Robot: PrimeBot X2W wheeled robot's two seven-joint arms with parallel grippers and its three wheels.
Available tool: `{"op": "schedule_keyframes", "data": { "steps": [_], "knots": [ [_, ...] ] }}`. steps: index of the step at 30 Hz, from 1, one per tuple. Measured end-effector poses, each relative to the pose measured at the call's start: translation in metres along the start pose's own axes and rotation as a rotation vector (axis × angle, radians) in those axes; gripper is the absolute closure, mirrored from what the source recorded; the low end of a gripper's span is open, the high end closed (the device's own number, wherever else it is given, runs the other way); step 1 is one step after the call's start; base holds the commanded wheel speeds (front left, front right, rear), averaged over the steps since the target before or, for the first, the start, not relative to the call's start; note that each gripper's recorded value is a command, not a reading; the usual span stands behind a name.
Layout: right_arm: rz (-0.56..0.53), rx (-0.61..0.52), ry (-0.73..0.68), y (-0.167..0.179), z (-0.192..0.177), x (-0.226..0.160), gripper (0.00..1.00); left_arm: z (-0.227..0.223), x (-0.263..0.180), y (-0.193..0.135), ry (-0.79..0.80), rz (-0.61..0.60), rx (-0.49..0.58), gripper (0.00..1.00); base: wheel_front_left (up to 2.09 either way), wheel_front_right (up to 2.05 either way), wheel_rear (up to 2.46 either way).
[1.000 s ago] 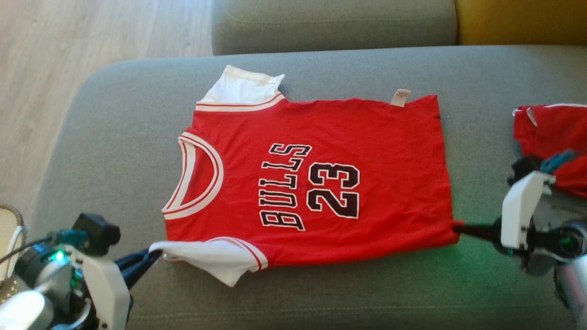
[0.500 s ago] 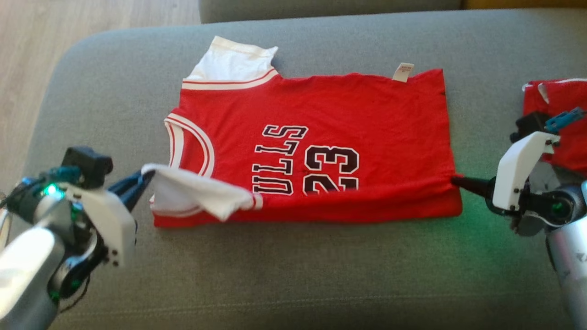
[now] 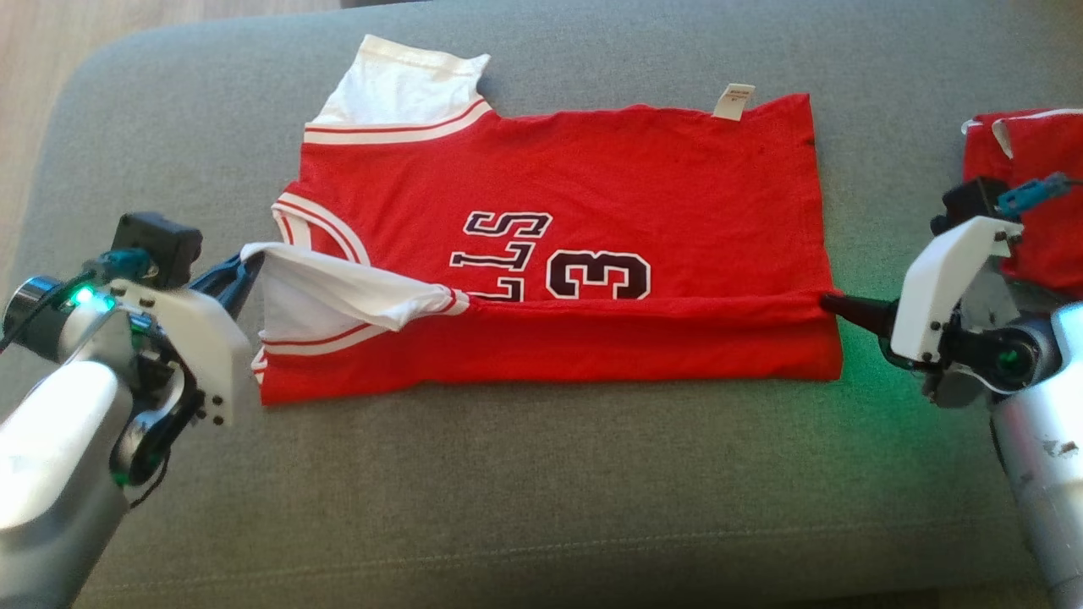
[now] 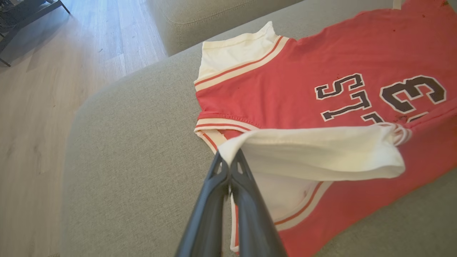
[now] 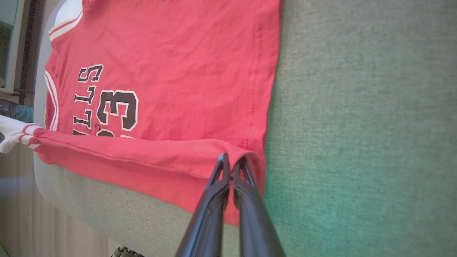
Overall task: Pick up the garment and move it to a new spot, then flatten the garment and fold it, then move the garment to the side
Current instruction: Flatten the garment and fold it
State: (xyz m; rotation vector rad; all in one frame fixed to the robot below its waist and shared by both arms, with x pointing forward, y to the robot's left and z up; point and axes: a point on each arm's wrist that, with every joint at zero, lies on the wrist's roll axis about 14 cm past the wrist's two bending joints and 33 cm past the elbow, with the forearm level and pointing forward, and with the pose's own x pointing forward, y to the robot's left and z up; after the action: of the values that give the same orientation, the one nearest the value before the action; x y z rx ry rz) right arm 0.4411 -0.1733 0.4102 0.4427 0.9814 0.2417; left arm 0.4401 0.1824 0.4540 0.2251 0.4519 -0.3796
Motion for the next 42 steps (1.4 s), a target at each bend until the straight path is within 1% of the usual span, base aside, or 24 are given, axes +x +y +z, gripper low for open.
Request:
{"op": "schedule_keyframes", "data": {
  "steps": [4,5,6,7,8,12,14,19,20,23,25,29,32,35,39,42],
  "knots": [
    [0.001,-0.020,-0.015,0.003,0.004,0.004,1.00,-0.005,0.010,0.003,0.013,0.008,0.029,1.00,0.00,0.00,0.00],
    [0.001,-0.026,-0.013,0.004,0.004,0.006,0.87,-0.006,0.013,0.003,0.017,0.004,0.033,1.00,0.00,0.00,0.00],
    [-0.001,-0.034,-0.025,0.004,0.008,0.008,0.00,-0.006,0.019,0.002,0.019,0.003,0.032,1.00,0.00,0.00,0.00],
    [-0.003,-0.032,-0.030,0.003,0.009,0.009,0.00,-0.006,0.022,0.001,0.020,0.004,0.035,0.58,0.00,0.00,0.00],
    [-0.004,-0.030,-0.039,0.003,0.012,0.010,0.00,-0.005,0.025,0.002,0.012,0.014,0.037,0.00,0.00,0.00,0.00],
    [0.000,-0.026,-0.110,0.005,0.027,0.012,0.00,0.007,0.033,0.013,-0.052,0.083,0.028,0.00,0.00,0.00,0.00],
    [0.002,-0.021,-0.162,0.005,0.037,0.011,0.00,0.018,0.034,0.022,-0.110,0.130,0.014,0.00,0.00,0.00,0.00],
    [0.028,-0.014,-0.343,0.013,0.065,0.002,0.00,0.044,0.028,0.040,-0.250,0.241,-0.019,0.00,0.00,0.00,0.00],
    [0.034,-0.024,-0.390,0.016,0.073,-0.002,0.00,0.048,0.025,0.043,-0.275,0.258,-0.028,0.00,0.00,0.00,0.00],
    [0.004,-0.143,-0.537,0.020,0.094,-0.019,0.00,0.068,0.013,0.054,-0.379,0.322,-0.102,0.00,0.00,0.00,0.00],
    [0.013,-0.166,-0.621,0.026,0.102,-0.029,0.00,0.084,0.001,0.059,-0.457,0.364,-0.153,0.00,0.00,0.00,0.00],
    [0.042,-0.226,-0.767,0.042,0.105,-0.050,0.00,0.094,-0.026,0.063,-0.550,0.432,-0.225,0.00,0.00,0.00,0.00],
    [0.074,-0.248,-0.888,0.055,0.109,-0.070,0.00,0.094,-0.044,0.051,-0.598,0.433,-0.305,0.00,0.00,0.00,0.00],
    [0.107,-0.249,-0.992,0.066,0.105,-0.086,0.00,0.101,-0.067,0.045,-0.673,0.447,-0.357,0.00,0.00,0.00,0.00],
    [0.117,-0.277,-1.055,0.073,0.085,-0.094,0.00,0.106,-0.094,0.036,-0.750,0.463,-0.379,0.00,0.00,0.00,0.00],
    [0.109,-0.256,-1.082,0.072,0.070,-0.098,0.00,0.102,-0.103,0.023,-0.777,0.460,-0.400,0.00,0.00,0.00,0.00]
  ]
}}
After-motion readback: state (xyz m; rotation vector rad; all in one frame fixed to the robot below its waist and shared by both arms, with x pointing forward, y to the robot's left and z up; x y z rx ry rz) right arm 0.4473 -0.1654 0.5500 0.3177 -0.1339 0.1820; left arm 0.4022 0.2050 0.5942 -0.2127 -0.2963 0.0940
